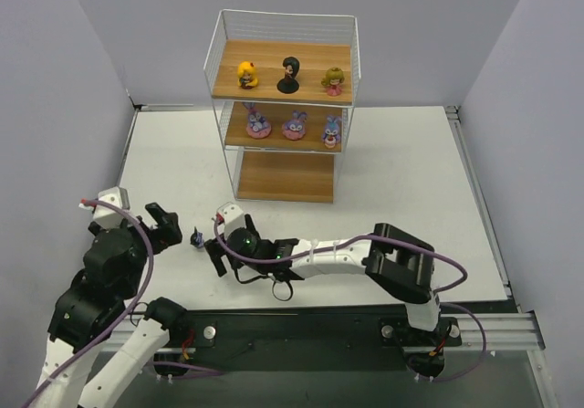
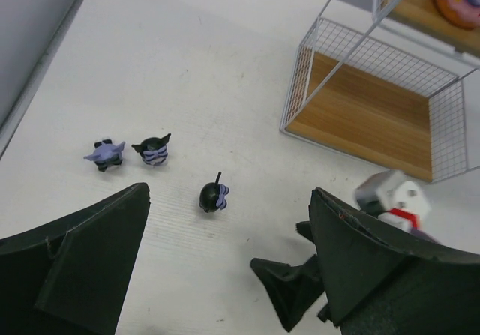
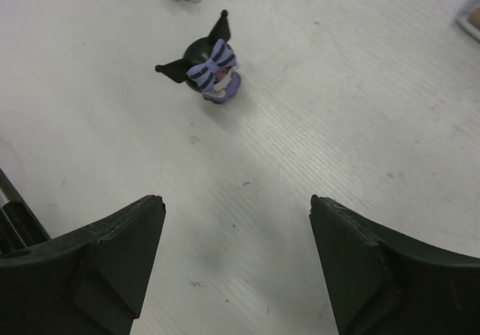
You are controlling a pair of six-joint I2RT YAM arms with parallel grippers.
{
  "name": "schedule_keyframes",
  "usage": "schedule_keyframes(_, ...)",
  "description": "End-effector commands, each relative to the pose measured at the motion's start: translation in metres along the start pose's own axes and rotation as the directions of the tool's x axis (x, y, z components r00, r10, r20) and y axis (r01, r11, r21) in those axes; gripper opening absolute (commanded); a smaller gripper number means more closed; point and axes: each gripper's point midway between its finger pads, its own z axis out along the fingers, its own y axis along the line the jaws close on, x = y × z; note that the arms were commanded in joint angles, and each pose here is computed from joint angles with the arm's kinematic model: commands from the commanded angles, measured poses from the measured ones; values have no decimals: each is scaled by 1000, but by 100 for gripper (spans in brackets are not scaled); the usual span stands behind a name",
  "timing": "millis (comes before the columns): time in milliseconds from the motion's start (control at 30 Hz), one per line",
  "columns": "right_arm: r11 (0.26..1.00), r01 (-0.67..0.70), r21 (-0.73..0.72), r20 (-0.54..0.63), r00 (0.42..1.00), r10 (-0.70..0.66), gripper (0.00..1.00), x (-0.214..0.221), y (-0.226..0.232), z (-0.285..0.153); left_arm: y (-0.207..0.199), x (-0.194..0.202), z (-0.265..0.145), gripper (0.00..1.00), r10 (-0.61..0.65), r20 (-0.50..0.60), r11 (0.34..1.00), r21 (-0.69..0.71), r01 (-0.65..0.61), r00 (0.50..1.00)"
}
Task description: Place and organize the plastic toys onto the shelf
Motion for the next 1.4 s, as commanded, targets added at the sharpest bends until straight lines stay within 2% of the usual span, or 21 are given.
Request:
schedule_keyframes(0,979,96,-181,141,987,-71,80,-46,35,22,7,-37,-31,97,-15,87,1000,17,14,996)
schedule_keyframes(33,954,114,-278,122,989,-83,80,-44,49,23,7,-38,-34,97,-8,82,1000,25,6,997)
schedule_keyframes(367,823,164,-543,50,985,-163,78,-15,26,63,-21,-44,-49,97,26,58,979,198,-37,998)
schedule_keyframes(533,793,234,-563,51,967,-249,76,-1,19,81,-30,-42,-47,97,48,46,969,239,-58,998)
schedule_keyframes(767,773,236,-589,32,963,-269,75,18,23,100,-35,-37,-44,97,59,41,963,259,-68,997)
schedule_keyframes(1167,788,298,-539,45,944,-326,74,19,22,128,-38,-33,-40,97,76,27,961,265,-80,997)
schedule_keyframes(1367,785,312,-535,35,937,-348,70,23,21,131,-38,-32,-39,97,79,27,960,267,-83,997)
